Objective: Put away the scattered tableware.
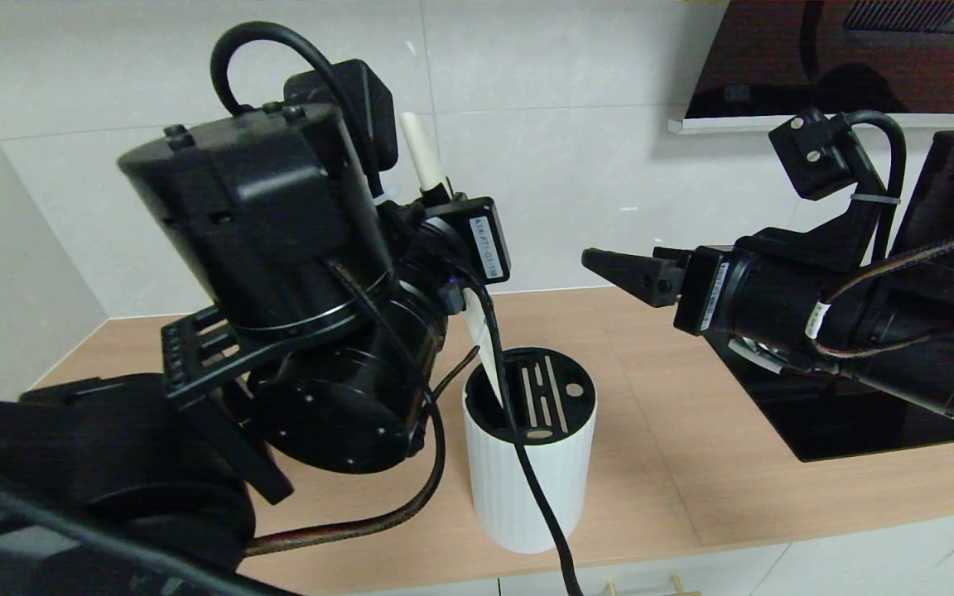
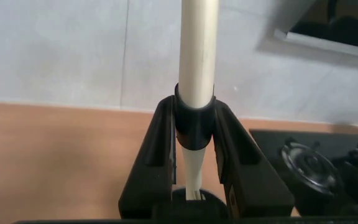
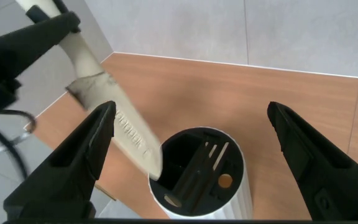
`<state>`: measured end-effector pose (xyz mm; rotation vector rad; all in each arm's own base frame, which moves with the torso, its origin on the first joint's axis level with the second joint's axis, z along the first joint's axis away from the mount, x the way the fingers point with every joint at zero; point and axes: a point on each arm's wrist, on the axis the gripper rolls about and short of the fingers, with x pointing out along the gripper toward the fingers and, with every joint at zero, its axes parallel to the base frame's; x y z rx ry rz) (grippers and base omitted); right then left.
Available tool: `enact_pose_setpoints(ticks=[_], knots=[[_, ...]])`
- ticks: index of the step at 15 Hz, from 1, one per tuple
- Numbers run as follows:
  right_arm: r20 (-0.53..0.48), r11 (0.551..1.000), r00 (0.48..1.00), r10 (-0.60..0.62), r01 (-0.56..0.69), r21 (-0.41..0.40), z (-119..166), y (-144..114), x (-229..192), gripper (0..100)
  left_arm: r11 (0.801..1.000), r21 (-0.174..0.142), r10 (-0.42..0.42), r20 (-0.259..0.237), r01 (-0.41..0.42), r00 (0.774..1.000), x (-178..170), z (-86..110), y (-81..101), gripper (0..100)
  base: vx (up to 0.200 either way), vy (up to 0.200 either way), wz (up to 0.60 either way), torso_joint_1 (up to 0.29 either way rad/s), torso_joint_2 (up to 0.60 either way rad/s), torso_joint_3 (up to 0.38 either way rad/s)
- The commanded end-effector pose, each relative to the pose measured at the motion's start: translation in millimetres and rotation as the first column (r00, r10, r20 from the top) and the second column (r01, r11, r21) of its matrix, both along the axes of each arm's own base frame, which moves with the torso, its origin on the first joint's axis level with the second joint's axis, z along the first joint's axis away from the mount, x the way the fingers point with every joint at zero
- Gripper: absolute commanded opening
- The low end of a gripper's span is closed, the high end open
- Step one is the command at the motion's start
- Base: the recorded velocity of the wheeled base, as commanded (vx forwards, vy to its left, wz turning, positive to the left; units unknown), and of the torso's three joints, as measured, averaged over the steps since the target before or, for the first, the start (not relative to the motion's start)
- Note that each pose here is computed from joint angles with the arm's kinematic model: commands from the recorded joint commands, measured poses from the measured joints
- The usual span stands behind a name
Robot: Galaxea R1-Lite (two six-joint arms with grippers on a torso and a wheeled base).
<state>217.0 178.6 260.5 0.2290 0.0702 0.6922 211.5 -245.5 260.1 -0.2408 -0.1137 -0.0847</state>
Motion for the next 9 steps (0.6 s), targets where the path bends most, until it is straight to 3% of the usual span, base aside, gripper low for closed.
enact_pose_setpoints(ticks=[1,9], knots=[[-0.004,1.0,1.0,0.001,-0.001,-0.003,-2,1,1,100,0.999,0.043,0.006,-0.007,-0.006,1.0,5,-16.2,-6.4,0,0.0,0.0,0.0,0.0,0.0,0.0],[-0.012,1.0,1.0,0.002,-0.002,-0.009,-4,2,3,100,0.999,0.048,0.022,-0.005,-0.022,1.0,12,-26.5,-14.6,0,0.0,0.0,0.0,0.0,0.0,0.0]])
